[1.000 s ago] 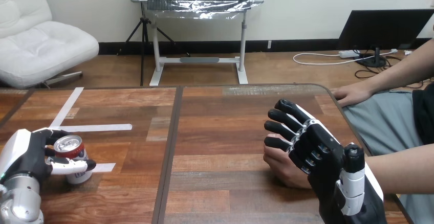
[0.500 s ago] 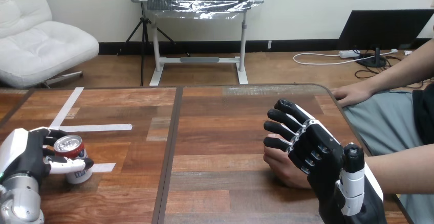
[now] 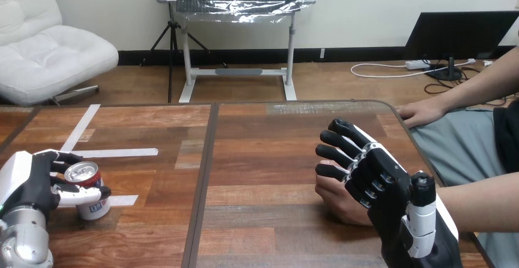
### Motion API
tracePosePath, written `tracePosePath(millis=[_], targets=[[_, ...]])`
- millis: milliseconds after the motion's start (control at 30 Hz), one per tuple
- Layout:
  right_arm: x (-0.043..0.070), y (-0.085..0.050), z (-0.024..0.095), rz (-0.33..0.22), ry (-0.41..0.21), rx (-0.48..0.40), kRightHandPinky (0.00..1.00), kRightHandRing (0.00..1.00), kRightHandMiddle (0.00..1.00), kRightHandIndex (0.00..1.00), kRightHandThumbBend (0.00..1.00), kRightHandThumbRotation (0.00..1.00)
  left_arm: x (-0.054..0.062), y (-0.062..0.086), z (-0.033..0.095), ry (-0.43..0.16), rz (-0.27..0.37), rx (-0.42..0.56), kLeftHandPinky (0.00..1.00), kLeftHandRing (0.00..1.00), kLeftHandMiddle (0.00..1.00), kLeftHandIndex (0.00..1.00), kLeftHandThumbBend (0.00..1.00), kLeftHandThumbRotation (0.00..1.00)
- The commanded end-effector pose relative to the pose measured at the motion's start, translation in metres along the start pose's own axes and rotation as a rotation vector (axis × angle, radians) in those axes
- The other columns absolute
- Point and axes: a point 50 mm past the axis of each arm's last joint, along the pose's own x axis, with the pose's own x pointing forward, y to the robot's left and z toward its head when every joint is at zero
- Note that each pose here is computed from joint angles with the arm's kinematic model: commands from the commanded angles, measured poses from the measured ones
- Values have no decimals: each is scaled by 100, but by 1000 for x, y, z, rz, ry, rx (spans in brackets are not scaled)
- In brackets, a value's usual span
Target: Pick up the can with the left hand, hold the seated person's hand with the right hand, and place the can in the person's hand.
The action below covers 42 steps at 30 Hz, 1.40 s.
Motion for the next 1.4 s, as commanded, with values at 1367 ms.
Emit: tracePosePath(millis=[1367], targets=[[17, -1, 14, 27, -96, -28, 80, 86, 88, 88, 93, 100, 11, 19, 33, -125, 90, -6, 52, 60, 64, 66, 77, 0]])
